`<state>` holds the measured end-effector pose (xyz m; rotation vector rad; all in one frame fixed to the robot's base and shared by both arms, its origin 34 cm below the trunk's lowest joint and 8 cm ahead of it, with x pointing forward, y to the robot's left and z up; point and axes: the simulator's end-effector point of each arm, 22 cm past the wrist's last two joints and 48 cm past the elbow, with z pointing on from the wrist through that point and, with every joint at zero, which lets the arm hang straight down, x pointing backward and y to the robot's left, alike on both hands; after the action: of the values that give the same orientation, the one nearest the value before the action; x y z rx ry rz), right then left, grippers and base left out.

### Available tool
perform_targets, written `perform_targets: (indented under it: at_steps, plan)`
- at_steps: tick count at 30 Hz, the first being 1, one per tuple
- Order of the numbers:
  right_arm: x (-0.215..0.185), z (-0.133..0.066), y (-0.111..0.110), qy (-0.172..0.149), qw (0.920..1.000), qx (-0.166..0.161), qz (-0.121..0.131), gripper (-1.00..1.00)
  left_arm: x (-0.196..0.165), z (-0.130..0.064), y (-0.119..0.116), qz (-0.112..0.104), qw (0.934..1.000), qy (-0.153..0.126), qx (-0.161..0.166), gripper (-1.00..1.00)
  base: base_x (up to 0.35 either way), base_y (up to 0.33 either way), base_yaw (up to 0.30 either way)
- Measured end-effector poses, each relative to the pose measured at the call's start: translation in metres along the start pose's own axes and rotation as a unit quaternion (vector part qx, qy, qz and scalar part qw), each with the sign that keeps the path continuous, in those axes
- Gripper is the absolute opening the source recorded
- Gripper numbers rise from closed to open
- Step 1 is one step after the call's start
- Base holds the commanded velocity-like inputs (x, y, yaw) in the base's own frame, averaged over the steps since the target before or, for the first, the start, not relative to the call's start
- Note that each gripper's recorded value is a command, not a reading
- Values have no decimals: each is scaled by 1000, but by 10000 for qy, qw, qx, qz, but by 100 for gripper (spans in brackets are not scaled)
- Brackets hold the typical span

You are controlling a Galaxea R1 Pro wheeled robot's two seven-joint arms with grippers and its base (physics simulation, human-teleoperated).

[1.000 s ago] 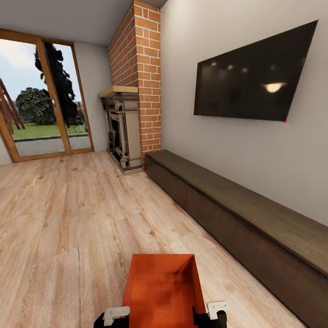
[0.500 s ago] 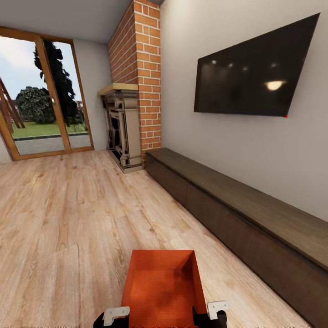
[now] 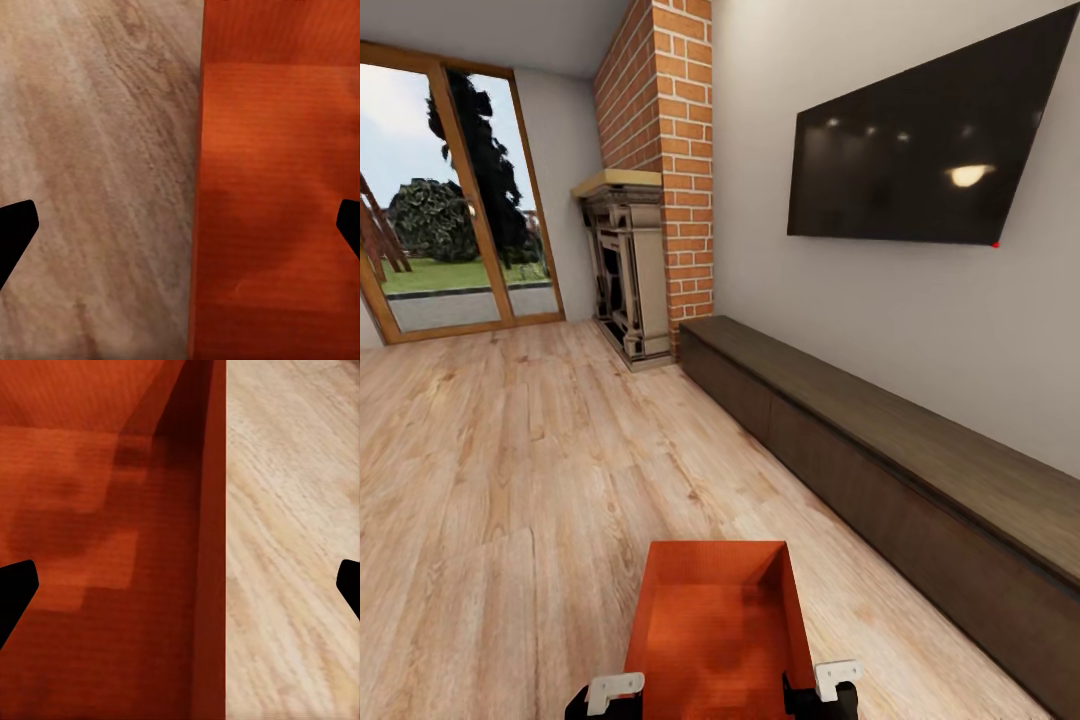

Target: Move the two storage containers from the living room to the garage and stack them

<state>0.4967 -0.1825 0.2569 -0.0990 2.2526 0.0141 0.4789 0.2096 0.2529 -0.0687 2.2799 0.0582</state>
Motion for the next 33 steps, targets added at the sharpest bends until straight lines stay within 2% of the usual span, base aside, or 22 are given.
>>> perform_targets:
  at_steps: [17, 33]
  plan:
    - [-1, 1, -5, -4, 10000, 54, 65, 100, -1, 0, 3, 9, 10000, -10, -18, 100, 1, 0, 0]
    - [-1, 1, -5, -3, 10000, 48, 47, 100, -1, 1, 5, -3, 10000, -12, -38, 100, 105, -79, 0]
